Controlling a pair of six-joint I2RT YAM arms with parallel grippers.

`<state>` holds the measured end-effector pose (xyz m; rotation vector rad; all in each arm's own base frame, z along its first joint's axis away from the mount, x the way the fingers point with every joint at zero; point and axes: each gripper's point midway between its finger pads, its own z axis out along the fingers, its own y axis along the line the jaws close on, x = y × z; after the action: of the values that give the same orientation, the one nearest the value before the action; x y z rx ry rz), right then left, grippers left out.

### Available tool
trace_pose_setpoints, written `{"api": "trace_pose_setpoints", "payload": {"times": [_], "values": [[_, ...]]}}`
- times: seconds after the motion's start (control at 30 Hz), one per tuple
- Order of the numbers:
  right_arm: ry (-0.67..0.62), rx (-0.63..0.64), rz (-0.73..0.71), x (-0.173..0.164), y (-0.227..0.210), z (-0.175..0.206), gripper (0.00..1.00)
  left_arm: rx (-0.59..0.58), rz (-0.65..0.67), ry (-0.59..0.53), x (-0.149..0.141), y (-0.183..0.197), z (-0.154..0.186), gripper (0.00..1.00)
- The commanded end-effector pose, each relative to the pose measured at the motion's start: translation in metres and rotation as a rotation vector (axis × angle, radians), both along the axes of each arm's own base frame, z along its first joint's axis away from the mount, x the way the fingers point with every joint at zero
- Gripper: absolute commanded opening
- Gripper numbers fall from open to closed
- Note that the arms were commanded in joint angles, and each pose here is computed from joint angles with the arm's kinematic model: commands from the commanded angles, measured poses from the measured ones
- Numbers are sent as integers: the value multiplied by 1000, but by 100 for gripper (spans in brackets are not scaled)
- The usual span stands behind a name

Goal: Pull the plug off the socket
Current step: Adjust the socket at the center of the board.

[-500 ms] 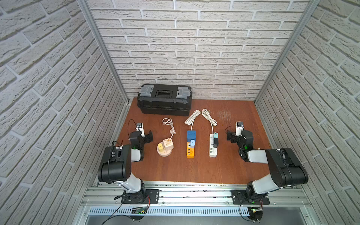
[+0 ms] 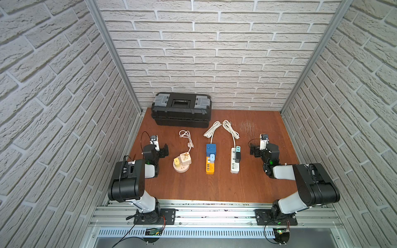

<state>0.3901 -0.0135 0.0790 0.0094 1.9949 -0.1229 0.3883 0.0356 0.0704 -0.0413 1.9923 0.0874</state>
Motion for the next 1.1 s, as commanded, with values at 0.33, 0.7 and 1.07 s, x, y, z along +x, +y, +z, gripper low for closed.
{"api": "trace_pose_setpoints", "payload": {"times": [0.33, 0.7, 1.07], "values": [[-48, 0, -2, 5, 0, 14, 99, -3, 6, -58, 8, 0, 17, 98], [-48, 1, -2, 5, -1, 15, 99, -10, -11, -58, 11, -2, 19, 98], [96, 174, -194, -33, 3, 83, 99, -42, -207, 315, -20, -17, 77, 98]]}}
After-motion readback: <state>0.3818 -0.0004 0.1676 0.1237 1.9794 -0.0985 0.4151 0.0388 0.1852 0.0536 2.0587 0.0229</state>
